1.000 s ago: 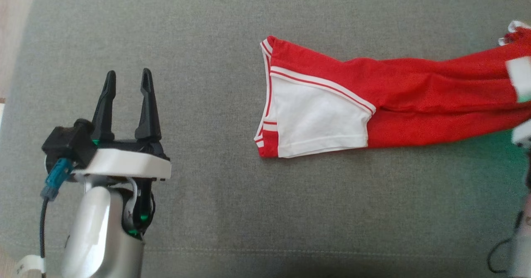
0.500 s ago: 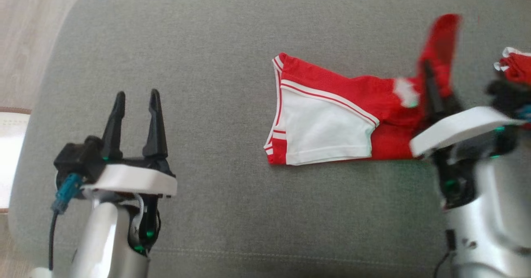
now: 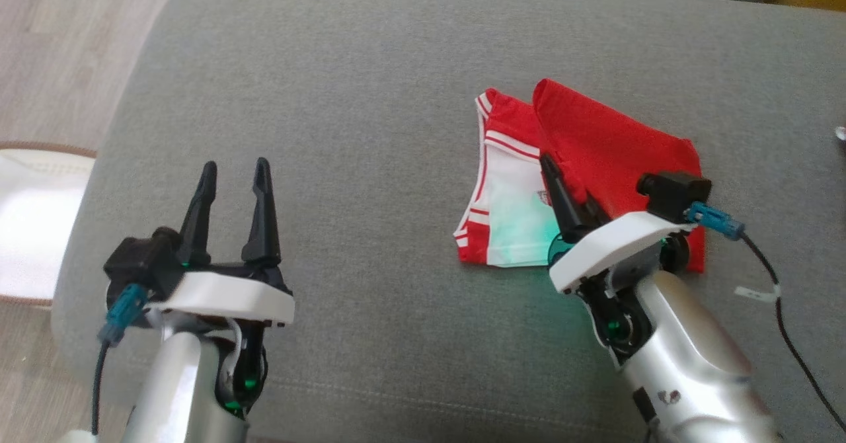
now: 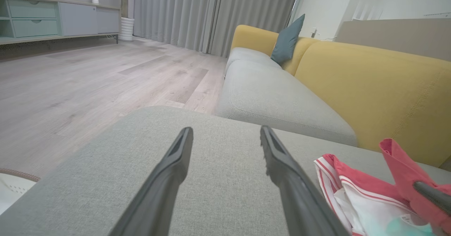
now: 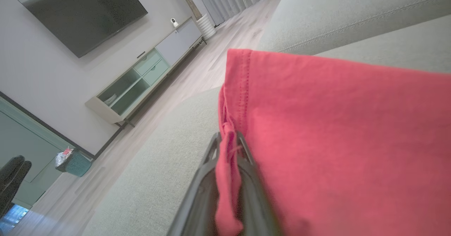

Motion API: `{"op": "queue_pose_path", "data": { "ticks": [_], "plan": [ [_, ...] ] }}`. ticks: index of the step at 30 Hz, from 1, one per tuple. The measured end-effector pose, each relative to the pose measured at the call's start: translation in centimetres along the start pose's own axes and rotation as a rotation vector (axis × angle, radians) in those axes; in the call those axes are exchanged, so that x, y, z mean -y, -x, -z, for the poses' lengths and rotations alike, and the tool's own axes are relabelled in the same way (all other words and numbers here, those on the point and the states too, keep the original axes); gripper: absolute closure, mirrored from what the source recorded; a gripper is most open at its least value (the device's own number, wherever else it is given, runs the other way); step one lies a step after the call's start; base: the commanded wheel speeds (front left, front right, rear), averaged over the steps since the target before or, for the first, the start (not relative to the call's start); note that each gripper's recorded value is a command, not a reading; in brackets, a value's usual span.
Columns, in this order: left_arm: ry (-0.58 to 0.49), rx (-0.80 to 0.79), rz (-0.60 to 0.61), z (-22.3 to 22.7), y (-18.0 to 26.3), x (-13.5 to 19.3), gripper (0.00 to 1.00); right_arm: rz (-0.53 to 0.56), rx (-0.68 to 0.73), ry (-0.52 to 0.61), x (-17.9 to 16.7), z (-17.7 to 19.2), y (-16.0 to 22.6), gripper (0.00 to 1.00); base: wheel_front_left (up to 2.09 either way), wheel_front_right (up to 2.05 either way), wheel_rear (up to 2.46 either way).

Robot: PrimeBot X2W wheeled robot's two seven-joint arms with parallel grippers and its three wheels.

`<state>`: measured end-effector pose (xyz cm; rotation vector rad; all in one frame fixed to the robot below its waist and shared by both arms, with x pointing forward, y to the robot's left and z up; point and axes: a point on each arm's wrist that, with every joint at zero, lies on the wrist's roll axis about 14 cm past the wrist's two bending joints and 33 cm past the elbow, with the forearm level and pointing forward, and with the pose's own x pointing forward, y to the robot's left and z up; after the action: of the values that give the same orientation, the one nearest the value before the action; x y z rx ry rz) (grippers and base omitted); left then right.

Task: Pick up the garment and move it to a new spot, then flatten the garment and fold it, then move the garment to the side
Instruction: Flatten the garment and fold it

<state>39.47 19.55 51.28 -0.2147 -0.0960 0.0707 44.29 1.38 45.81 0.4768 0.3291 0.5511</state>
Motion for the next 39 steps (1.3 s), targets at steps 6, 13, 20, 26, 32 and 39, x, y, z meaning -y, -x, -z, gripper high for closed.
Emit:
{"op": "queue_pose_path", "data": {
  "ticks": [6,13,20,26,32,39],
  "plan": [
    [-0.009,-0.005,-0.034,0.0,0.7,-1.0,0.00,-0.030,-0.039,-0.013,-1.0,2.2,-1.5,1.00,0.00,0.00,0.00],
    [-0.013,-0.020,-0.050,0.5,0.8,-1.6,0.00,-0.083,-0.121,-0.028,-2.6,5.0,-1.9,0.00,0.00,0.00,0.00],
    [-0.008,-0.025,-0.034,0.8,0.3,-0.9,0.00,-0.083,-0.077,0.000,-2.4,3.4,-2.5,0.00,0.00,0.00,0.00],
    [0.017,-0.002,0.015,0.3,-0.7,1.0,0.00,-0.007,0.055,0.127,0.6,-2.3,-3.0,0.00,0.00,0.00,0.00],
    [0.040,0.026,0.073,-0.3,-1.8,3.1,0.00,0.106,0.263,0.353,4.2,-9.8,-1.0,0.00,0.00,0.00,0.00],
    [0.059,0.039,0.122,-0.5,-2.4,4.9,0.00,0.278,0.324,0.507,8.7,-10.4,4.8,0.00,0.00,0.00,0.00]
  ]
}}
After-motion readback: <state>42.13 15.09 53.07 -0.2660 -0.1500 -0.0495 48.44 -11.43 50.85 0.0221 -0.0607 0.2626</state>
